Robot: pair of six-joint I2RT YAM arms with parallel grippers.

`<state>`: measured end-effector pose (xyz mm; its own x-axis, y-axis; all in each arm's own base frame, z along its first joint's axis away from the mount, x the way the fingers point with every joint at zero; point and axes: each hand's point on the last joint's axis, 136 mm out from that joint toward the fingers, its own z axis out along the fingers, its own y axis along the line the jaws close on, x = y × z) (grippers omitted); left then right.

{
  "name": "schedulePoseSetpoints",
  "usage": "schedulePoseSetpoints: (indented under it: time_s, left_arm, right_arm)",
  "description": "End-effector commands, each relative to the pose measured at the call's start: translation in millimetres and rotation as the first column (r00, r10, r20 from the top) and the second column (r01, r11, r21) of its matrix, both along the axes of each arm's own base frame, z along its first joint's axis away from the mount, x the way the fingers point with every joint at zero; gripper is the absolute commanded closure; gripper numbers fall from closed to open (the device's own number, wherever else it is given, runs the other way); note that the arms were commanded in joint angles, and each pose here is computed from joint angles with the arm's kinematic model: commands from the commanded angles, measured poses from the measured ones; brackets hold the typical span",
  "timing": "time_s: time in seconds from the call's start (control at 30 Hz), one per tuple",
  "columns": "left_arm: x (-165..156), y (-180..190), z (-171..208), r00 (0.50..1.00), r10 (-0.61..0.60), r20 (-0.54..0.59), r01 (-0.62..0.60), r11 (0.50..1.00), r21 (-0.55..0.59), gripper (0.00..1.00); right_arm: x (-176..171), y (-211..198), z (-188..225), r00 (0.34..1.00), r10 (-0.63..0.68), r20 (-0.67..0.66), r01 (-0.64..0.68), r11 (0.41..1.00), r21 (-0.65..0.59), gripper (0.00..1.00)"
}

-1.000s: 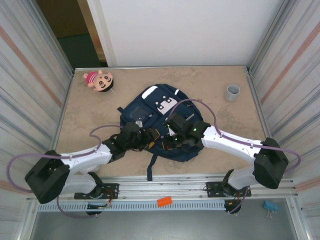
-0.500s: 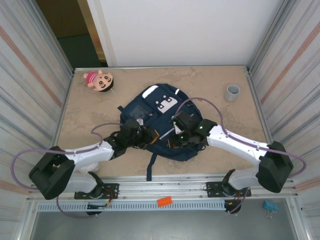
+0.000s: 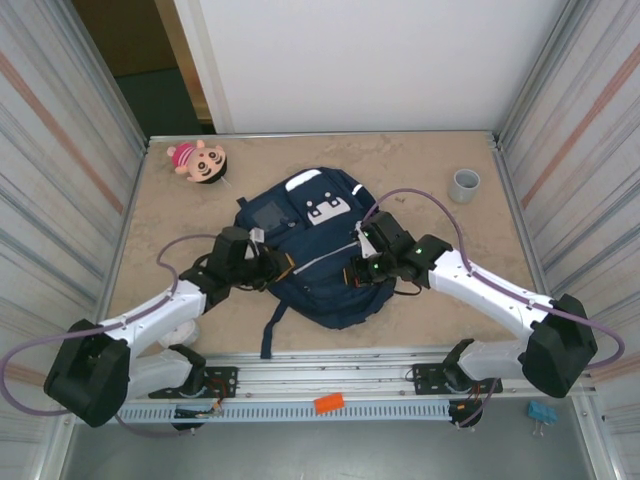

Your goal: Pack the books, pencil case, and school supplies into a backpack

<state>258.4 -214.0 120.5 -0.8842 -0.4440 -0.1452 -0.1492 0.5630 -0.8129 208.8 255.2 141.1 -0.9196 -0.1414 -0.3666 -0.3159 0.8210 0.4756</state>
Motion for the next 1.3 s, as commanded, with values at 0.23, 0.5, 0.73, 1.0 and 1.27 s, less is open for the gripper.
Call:
schedulePoseSetpoints:
  time_s: [0.23,0.5,0.73,1.0,1.27]
  left_arm:
    - [76,36,5,0.995,0.016,0.1,-0.034,0.984,0.177,0.99]
    - [85,36,23,0.992,0.074,0.104,-0.087,0.989,0.123,0.62]
    - [14,32,32,0.988,0.15,0.036,-0.15,0.989,0.01,0.4]
    - [-26,17,22,0.976,0.218,0.0,-0.218,0.975,-0.038,0.42]
    - [-15,0,12,0.981,0.191,-0.017,-0.192,0.98,-0.049,0.43]
  right_arm:
    - [-28,65,-3,0.999,0.044,0.006,-0.044,0.996,0.073,1.0]
    - [-12,85,-2,0.996,0.074,0.042,-0.075,0.997,0.022,1.0]
    - [-8,91,-1,0.994,0.097,0.042,-0.098,0.994,0.039,1.0]
    - [-11,102,-1,0.991,0.127,0.034,-0.129,0.989,0.069,1.0]
    - [-16,100,-2,0.989,0.145,0.025,-0.146,0.987,0.07,1.0]
